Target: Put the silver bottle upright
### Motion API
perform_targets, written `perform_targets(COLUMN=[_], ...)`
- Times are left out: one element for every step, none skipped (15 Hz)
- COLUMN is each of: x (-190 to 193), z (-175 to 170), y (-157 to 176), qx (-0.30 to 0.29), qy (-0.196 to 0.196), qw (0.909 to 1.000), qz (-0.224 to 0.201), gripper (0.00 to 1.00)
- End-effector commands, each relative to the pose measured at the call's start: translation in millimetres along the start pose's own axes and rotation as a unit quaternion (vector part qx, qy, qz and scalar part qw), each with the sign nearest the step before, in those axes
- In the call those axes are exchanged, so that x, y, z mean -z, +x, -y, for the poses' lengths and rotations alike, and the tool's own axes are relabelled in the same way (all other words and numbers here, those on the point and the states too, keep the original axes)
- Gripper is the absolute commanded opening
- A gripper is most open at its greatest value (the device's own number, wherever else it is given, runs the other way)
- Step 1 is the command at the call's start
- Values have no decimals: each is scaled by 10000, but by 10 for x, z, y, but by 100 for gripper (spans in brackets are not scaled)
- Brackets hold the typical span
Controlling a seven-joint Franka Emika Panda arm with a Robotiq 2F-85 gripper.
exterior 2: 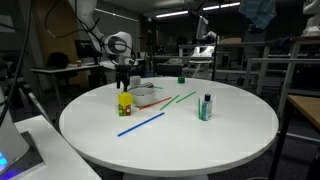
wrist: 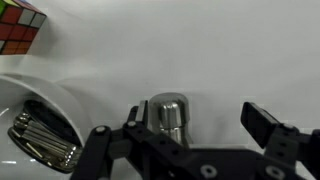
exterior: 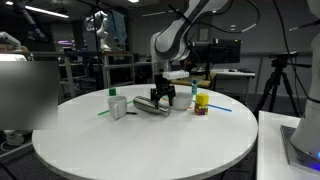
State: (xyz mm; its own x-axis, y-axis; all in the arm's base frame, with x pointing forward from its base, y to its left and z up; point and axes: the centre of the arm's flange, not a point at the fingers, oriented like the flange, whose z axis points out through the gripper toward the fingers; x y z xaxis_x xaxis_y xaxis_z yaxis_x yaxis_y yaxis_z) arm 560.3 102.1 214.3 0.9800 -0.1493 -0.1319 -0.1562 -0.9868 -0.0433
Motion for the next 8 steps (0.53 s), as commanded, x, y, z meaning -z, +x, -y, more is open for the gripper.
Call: perform_targets(x=[1, -8, -21, -30, -41, -53, -65, -77], z=[-52, -58, -71, -78, -88, -99, -114, -129], y=[-45, -40, -34, -30, -28, -29, -34, -36], qx=[-40, -30, -15, -12, -16, -19, -18, -21], qy=[13, 13, 8, 20, 23, 23, 18, 13], qw=[9998, 9997, 9996, 9995, 9994, 9994, 9993, 9993], qz=[-210, -236, -278, -302, -334, -352, -364, -376], gripper=[100, 100, 100, 100, 100, 100, 100, 100])
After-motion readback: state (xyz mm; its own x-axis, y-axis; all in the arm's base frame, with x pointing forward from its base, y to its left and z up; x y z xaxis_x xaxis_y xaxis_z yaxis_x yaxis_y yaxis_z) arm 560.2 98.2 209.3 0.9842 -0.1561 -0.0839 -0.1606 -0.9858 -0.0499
